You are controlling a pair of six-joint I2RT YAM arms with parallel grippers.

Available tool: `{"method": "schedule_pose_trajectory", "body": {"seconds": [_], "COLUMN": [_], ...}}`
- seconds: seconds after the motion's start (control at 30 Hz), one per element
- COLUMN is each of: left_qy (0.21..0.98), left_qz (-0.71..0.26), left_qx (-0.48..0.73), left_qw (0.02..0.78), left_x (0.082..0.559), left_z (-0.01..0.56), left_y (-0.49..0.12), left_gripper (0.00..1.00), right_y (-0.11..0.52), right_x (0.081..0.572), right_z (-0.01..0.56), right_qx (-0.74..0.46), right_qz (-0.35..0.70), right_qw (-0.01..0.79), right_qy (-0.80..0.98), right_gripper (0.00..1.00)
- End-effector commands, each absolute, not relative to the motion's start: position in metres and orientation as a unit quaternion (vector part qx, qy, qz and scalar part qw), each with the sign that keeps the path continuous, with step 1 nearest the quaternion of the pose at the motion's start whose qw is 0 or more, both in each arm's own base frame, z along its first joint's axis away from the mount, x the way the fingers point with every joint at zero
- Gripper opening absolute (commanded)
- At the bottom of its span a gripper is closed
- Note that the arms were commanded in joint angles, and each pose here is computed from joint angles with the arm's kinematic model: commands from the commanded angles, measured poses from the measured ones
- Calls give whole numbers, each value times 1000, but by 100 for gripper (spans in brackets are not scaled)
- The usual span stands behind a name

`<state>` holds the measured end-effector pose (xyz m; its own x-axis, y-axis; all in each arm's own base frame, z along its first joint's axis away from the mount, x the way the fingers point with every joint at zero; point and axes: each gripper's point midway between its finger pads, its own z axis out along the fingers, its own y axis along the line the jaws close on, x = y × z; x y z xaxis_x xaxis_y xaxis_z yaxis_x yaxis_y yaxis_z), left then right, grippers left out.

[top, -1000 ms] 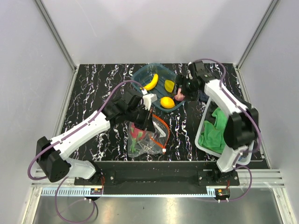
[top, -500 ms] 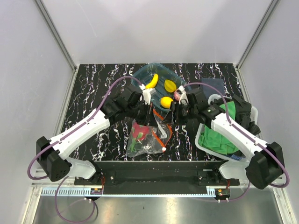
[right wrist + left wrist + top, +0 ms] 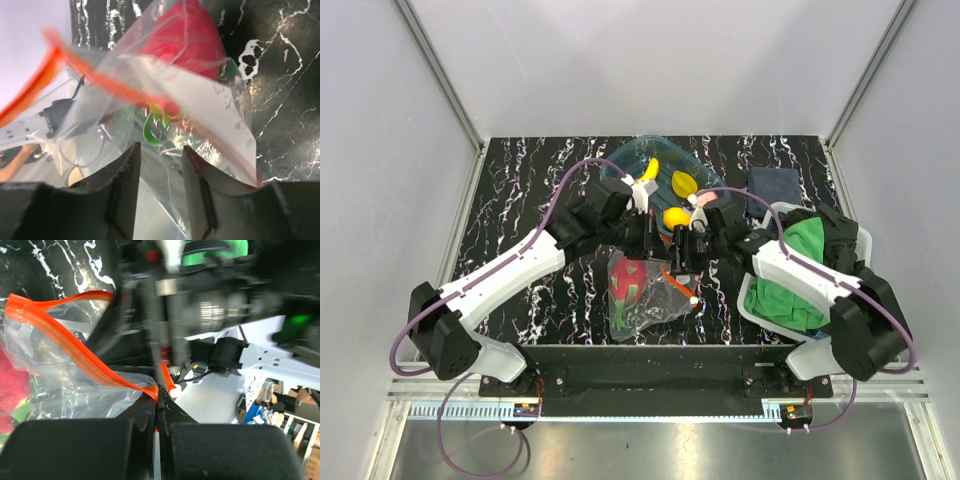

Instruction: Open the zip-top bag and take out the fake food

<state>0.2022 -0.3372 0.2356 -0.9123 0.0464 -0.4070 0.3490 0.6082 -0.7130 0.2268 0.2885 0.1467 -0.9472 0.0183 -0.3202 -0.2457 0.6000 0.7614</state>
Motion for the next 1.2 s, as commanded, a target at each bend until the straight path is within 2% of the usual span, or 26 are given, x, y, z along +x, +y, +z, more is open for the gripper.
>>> {"method": "schedule_pose_trajectory", "body": {"seconds": [0.0, 0.27, 0.47, 0.57, 0.73, 0.83, 1.07, 1.17], "left_qy": [843, 850, 852, 852, 850, 858, 851, 845], "left_qz": [-481, -480, -478, -478, -472, -455, -466, -475], "left_qx": [113, 102, 109, 112, 118, 120, 119, 120], "left_qw": [210, 190, 184, 183, 202, 206, 213, 216], "left_x": [213, 209, 207, 205, 206, 206, 210, 212], "left_z": [275, 263, 258, 257, 262, 257, 268, 276], "left_y": [-354, -354, -355, -354, -349, -344, -349, -353], "left_gripper": [0, 0, 0, 0, 0, 0, 0, 0], "right_y": [302, 322, 337, 340, 328, 318, 324, 337], "right_x": [231, 237, 228, 221, 213, 206, 197, 192], "right_z": [132, 109, 104, 101, 96, 97, 93, 93], "right_qx": [-70, -67, -85, -85, -91, -95, -116, -134], "right_qz": [465, 501, 512, 513, 484, 462, 463, 465], "right_qw": [133, 100, 86, 74, 72, 74, 60, 57], "right_qy": [872, 857, 850, 851, 867, 879, 877, 873], "right_gripper": [50, 61, 75, 73, 56, 51, 53, 61]}}
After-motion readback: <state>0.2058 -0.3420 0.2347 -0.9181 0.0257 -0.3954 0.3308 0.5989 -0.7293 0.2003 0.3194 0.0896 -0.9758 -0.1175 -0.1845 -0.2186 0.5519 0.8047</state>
